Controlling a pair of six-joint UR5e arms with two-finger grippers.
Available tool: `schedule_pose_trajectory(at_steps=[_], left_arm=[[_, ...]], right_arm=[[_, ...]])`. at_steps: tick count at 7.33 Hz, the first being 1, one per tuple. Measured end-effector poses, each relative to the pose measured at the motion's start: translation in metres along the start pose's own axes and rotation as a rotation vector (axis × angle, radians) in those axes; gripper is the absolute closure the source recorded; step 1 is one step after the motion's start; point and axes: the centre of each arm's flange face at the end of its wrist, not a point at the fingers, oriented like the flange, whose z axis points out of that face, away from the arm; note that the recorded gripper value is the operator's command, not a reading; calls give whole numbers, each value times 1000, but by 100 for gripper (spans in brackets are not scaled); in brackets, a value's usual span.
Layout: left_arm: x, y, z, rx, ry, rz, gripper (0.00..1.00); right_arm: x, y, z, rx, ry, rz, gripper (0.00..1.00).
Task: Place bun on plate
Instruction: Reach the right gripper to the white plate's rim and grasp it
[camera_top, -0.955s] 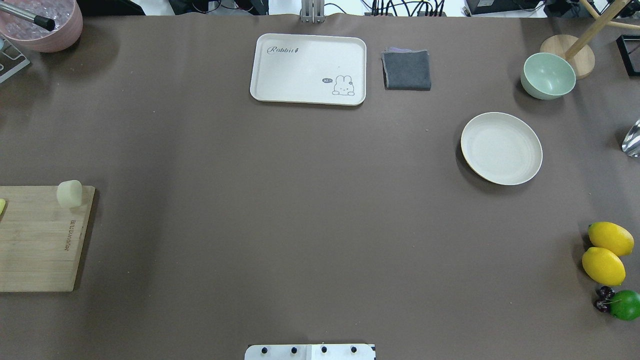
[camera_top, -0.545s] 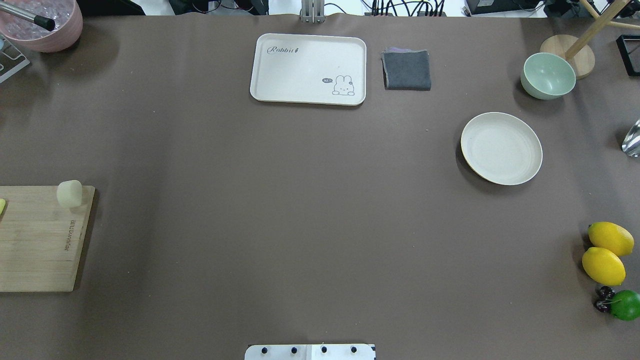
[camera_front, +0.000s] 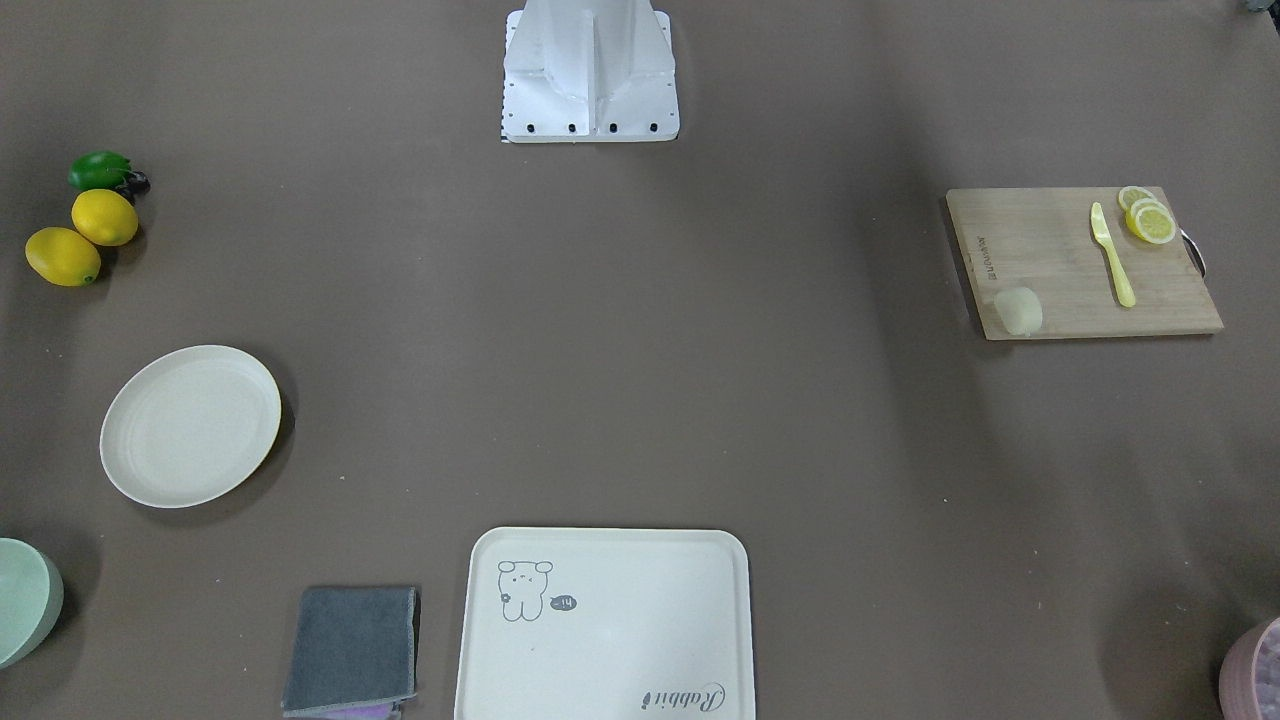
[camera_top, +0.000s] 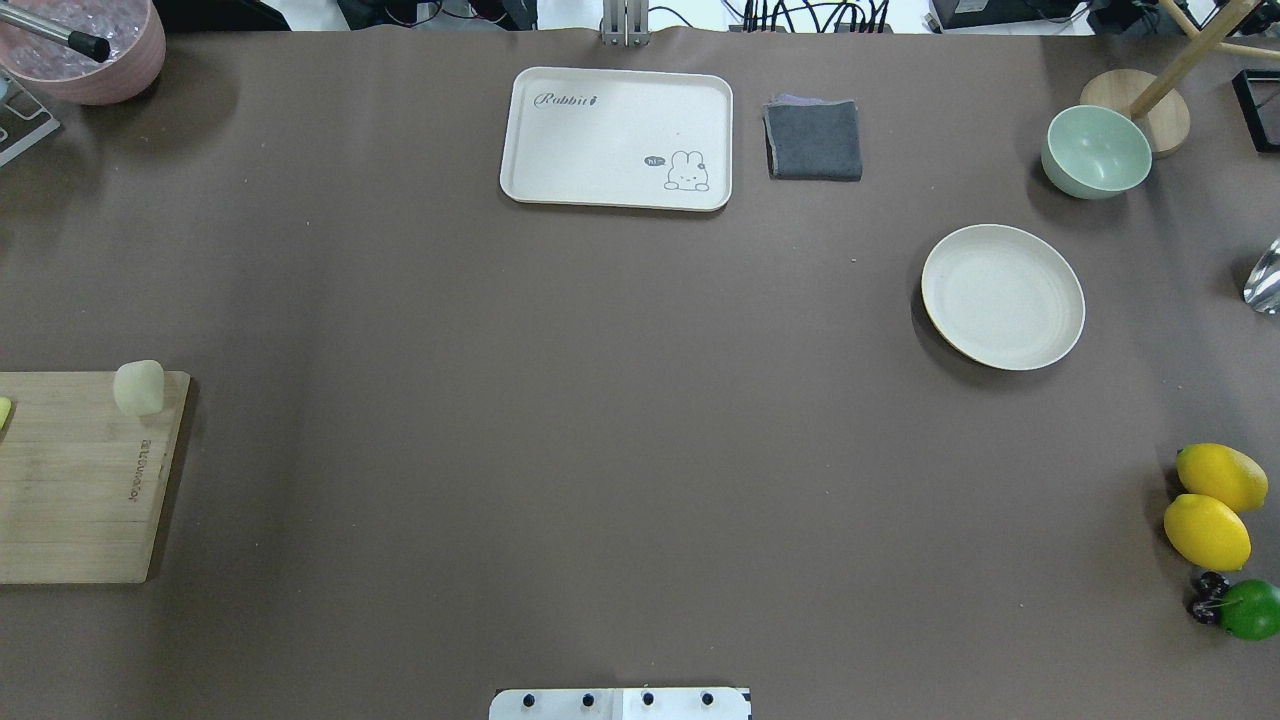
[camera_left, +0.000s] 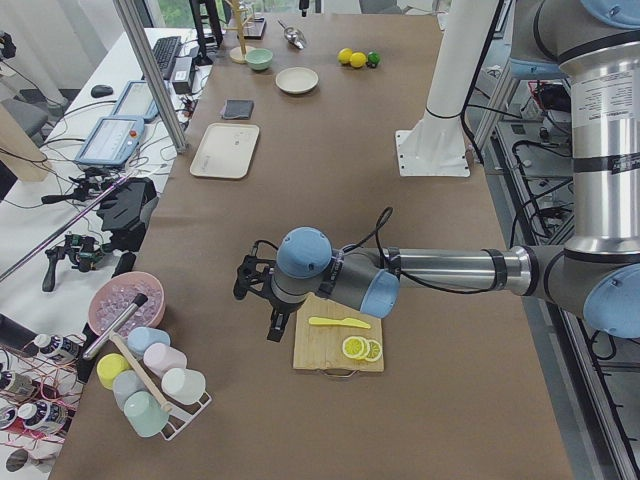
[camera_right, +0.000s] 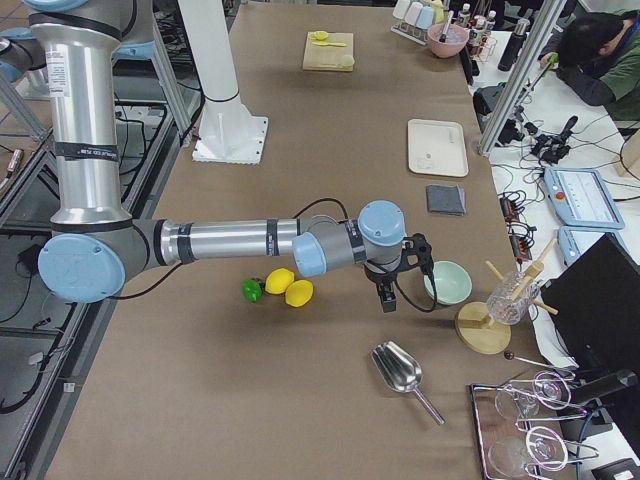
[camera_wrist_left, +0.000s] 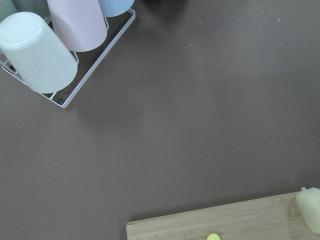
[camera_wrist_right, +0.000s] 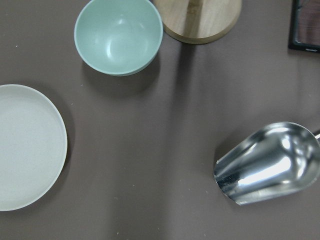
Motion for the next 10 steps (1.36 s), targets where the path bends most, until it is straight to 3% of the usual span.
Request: schedule_pose_trajectory(at_steps=[4, 8, 9, 10], left_arm=[[3, -1, -2, 8, 5, 6, 2], [6, -7, -4, 15, 10, 0, 2], [8, -9, -5, 18, 11, -12, 2], [9, -11, -6, 21, 12, -18, 2]], right_arm=[[-76, -8, 86, 20, -36, 68, 0], [-118, -4, 152, 13, -18, 140, 0], [-122, -1, 161, 3, -14, 144, 3], [-124, 2, 169, -8, -12, 142, 25]])
